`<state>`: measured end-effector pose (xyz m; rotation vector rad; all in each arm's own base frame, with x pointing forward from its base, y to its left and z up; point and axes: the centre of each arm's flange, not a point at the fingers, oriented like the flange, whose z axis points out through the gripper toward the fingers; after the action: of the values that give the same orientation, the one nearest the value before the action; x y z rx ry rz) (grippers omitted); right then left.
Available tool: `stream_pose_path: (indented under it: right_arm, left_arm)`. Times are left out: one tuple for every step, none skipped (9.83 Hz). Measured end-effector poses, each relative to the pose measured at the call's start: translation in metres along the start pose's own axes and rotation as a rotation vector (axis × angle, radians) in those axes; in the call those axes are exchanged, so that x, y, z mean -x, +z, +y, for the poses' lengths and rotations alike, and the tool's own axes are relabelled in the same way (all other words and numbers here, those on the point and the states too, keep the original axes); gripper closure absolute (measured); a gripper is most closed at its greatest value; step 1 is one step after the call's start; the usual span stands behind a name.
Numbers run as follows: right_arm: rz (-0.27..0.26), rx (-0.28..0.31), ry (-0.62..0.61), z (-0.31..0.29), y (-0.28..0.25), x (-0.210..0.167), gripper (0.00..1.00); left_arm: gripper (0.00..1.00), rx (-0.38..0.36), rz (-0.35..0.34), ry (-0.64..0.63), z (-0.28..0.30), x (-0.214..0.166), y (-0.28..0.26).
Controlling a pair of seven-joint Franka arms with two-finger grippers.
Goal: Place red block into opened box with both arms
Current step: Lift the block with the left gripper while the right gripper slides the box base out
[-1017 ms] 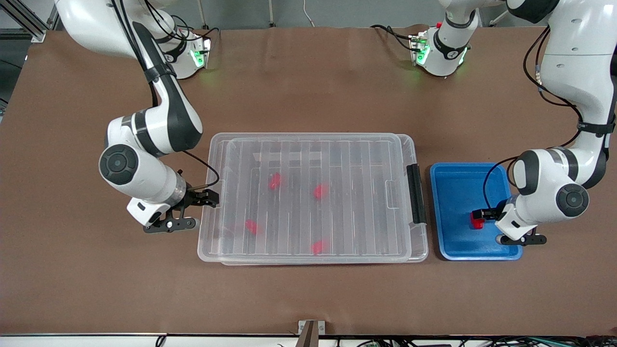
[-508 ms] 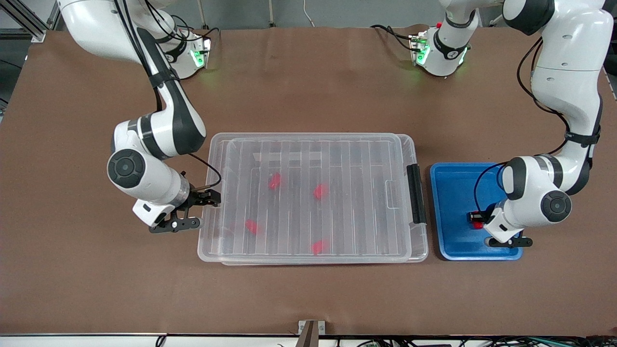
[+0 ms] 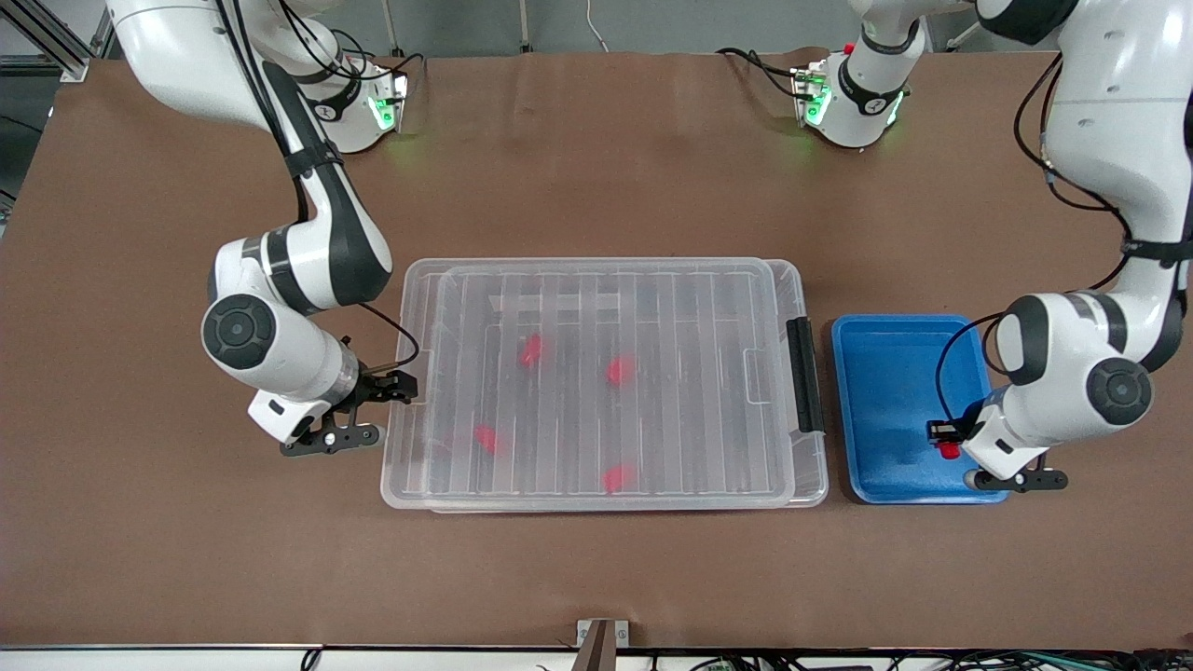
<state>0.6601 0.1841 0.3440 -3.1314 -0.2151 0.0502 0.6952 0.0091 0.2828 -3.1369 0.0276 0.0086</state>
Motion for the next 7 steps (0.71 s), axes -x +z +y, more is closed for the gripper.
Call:
stream_pose_path:
  right_arm:
    - [0.002, 0.005, 0.008, 0.010, -0.001, -0.001, 0.00]
    - [-0.003, 0.012, 0.016, 0.024, -0.001, -0.002, 0.00]
    - [-0.013, 0.013, 0.022, 0.043, -0.001, -0.003, 0.00]
    - [-0.027, 0.014, 0.027, 0.063, -0.001, -0.002, 0.00]
    - [-0.043, 0.013, 0.032, 0.081, -0.002, -0.001, 0.00]
    - [-0.058, 0.012, 0.036, 0.098, -0.001, 0.000, 0.00]
    - [-0.065, 0.010, 0.033, 0.111, -0.001, 0.001, 0.00]
  left_arm:
    - [0.65, 0.000, 0.011, 0.013, 0.009, 0.002, -0.035]
    - [0.65, 0.005, 0.018, 0.023, 0.024, 0.006, -0.067]
    - [0.65, 0.014, 0.015, 0.024, 0.046, 0.011, -0.094]
    - [0.65, 0.025, 0.002, 0.023, 0.070, 0.016, -0.117]
    - [0.65, 0.037, -0.009, 0.016, 0.095, 0.021, -0.133]
    - [0.65, 0.052, -0.013, -0.003, 0.120, 0.025, -0.142]
    - [0.65, 0.069, -0.018, -0.035, 0.148, 0.031, -0.144]
